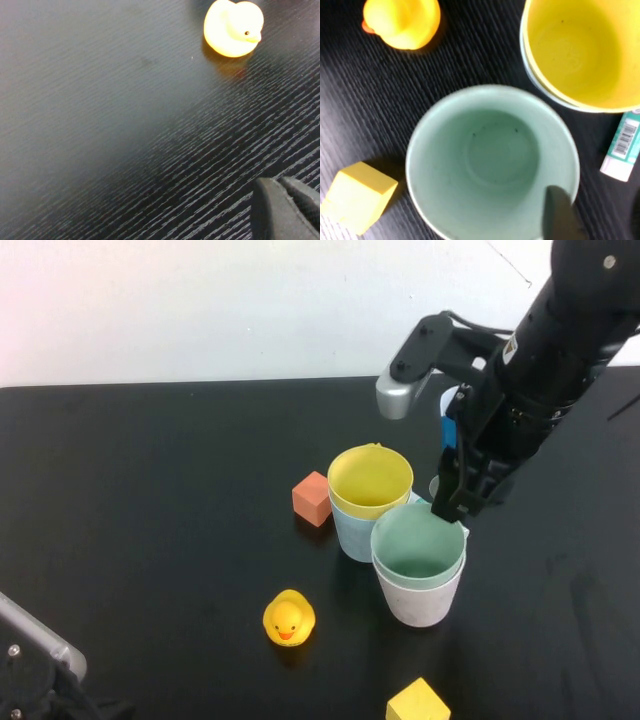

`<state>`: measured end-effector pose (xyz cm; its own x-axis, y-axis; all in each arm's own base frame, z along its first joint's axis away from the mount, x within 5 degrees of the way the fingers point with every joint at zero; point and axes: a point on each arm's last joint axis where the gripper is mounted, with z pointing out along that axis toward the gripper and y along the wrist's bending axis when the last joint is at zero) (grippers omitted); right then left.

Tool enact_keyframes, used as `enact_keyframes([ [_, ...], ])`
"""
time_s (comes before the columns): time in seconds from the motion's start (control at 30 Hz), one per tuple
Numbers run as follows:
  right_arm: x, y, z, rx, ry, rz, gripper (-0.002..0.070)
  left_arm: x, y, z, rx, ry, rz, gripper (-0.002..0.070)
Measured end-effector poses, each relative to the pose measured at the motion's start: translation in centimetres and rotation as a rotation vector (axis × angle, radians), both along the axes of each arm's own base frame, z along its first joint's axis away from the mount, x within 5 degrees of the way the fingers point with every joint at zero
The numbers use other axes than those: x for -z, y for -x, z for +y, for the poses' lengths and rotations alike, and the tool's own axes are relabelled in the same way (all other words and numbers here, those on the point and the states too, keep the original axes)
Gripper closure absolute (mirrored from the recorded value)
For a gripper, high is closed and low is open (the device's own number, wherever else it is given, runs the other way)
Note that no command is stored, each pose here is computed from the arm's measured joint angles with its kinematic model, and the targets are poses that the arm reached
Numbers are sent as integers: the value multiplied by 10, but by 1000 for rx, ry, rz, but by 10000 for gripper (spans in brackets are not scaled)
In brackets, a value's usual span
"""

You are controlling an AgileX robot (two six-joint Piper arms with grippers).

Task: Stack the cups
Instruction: Place the green cup on the pink cup, then pick up the pink cup

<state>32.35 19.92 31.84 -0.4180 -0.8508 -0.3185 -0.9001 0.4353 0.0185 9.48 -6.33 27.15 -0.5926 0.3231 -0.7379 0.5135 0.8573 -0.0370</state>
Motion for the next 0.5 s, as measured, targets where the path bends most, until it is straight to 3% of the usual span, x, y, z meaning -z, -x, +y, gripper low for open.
enact_keyframes([
  [0.13,13,-6,3,1,15,26,272,0,0,0,-2,-6,-4,675],
  [0.3,36,-15,8,1,42,76,276,0,-1,1,-2,-12,-9,675],
  [0.4,50,-20,11,7,58,107,373,0,-1,1,-2,-12,-9,675],
  [0.5,56,-22,12,11,61,118,550,0,-1,1,-2,-12,-9,675],
])
